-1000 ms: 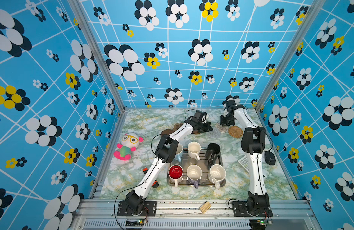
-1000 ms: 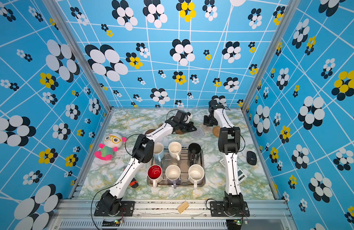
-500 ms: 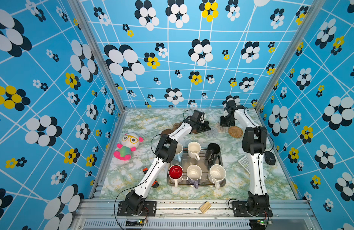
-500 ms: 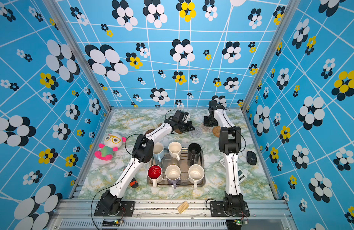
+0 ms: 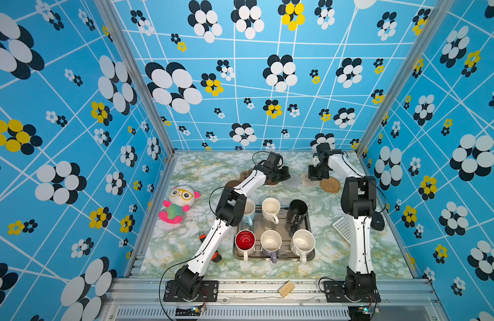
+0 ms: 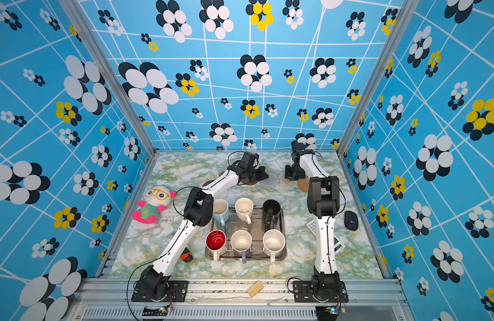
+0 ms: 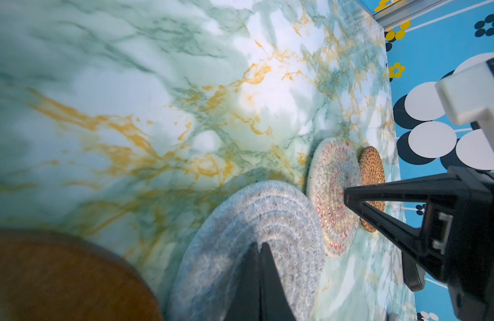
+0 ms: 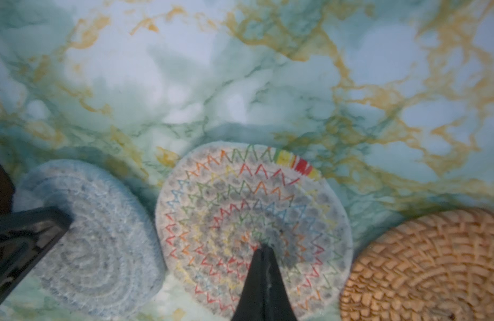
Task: Place cups on coasters
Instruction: Move the coaster to the top-center of the table.
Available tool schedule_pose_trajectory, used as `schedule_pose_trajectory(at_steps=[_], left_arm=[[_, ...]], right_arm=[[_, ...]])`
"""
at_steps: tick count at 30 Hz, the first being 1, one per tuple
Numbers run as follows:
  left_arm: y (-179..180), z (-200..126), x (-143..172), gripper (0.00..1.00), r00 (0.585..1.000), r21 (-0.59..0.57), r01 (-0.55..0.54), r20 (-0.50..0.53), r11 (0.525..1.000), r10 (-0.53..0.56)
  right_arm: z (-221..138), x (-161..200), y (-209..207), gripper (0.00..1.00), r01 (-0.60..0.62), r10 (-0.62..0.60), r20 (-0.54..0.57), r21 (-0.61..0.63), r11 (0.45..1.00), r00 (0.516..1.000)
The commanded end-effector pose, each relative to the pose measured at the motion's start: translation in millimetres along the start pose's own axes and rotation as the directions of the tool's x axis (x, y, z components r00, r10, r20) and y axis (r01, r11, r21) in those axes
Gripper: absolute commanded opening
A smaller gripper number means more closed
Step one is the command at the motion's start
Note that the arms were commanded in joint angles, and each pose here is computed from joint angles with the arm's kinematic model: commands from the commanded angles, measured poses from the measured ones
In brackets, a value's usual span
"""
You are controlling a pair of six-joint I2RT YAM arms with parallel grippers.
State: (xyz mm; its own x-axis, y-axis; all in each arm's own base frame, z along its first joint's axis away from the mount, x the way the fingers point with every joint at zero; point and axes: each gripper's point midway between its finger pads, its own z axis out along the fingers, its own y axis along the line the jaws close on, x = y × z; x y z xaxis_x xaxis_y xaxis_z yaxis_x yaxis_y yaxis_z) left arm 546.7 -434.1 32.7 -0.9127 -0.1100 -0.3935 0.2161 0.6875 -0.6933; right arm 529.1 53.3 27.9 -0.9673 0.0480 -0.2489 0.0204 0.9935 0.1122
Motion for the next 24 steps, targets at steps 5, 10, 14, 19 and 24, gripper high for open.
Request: schedule_pose_trajectory(at_steps=[5,10,14,19,24], left_arm=[[55,-3,3,0.00,0.997,-0.171,0.078,0.007,0.982,-0.078],[49,-5,1,0.00,0.997,-0.147,0.074,0.009,0.986,-0.073],[40,-4,2,0.00,0.998,-0.121,0.066,0.003,0.991,-0.066],[28,-8,1,0.00,0.999,-0.096,0.051,0.004,0.994,-0.051],[14,-18,-6,0.02,0.999,-0.076,0.032,0.021,0.997,-0.031]], right_arm=[[16,37,-4,0.00,-0.003,0.003,-0.135,0.003,1.000,0.991],[16,36,-2,0.00,-0.004,0.002,-0.132,-0.009,1.000,0.991],[14,33,0,0.00,-0.004,0.002,-0.124,-0.019,1.000,0.992],[7,24,5,0.00,-0.005,0.001,-0.103,-0.038,0.999,0.995],[0,17,8,0.00,-0.005,0.001,-0.089,-0.047,0.999,0.996]])
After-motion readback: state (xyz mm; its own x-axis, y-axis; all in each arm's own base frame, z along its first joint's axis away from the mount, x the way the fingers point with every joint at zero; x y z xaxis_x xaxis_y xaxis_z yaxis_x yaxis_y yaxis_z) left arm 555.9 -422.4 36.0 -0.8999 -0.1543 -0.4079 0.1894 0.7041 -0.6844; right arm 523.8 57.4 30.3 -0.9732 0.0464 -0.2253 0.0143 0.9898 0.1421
